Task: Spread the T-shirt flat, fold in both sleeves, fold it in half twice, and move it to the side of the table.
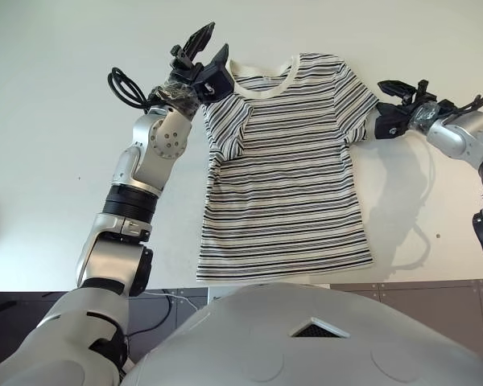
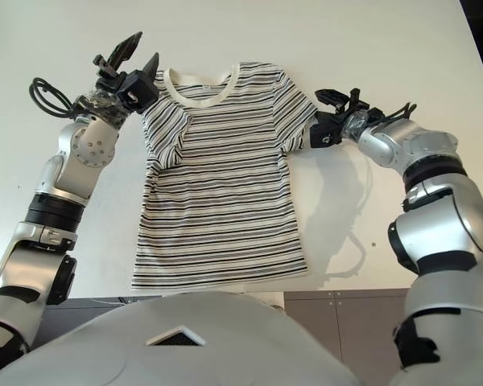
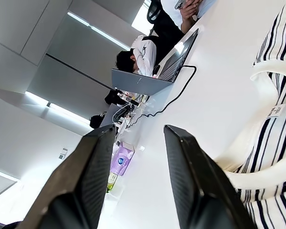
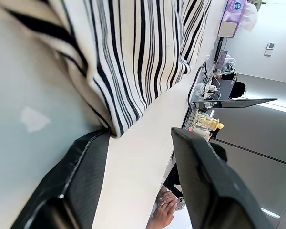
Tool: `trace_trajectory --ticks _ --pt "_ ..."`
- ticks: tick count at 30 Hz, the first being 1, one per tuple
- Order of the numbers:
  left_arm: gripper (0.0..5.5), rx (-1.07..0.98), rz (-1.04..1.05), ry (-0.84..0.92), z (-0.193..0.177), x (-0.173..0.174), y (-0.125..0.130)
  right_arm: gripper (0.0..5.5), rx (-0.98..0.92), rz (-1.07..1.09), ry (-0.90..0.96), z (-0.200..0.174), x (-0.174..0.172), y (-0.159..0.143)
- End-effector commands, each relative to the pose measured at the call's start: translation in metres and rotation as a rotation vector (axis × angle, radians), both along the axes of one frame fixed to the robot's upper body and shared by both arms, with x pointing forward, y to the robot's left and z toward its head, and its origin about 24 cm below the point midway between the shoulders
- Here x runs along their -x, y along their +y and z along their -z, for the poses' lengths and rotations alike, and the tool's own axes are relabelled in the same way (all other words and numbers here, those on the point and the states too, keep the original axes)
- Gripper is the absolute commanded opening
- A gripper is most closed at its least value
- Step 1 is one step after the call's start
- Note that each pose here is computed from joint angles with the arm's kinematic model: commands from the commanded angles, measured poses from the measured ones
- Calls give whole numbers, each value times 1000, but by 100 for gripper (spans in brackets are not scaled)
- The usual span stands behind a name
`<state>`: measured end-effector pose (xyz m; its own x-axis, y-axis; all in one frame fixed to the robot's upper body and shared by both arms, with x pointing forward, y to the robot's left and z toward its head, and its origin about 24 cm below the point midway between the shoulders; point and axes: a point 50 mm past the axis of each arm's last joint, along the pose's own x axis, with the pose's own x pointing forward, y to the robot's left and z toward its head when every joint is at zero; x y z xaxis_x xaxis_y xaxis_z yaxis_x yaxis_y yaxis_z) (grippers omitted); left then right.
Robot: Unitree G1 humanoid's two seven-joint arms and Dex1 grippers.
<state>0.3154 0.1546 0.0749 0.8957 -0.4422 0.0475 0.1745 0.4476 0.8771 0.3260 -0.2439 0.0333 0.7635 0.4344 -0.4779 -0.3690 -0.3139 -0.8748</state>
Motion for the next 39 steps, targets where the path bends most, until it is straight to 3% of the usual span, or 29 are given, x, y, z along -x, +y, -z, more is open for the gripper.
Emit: trace_trajectory --ticks 1,14,28,39 --pt "186 -21 -4 17 6 2 0 237 24 -9 40 12 5 3" --pt "191 -41 9 25 10 5 -4 13 -20 -4 6 13 7 3" --pt "191 -50 -5 30 15 9 -4 11 -236 -20 -134 -21 -2 11" --pt "191 -61 -16 36 18 9 -2 11 -390 -154 -157 -40 -3 67"
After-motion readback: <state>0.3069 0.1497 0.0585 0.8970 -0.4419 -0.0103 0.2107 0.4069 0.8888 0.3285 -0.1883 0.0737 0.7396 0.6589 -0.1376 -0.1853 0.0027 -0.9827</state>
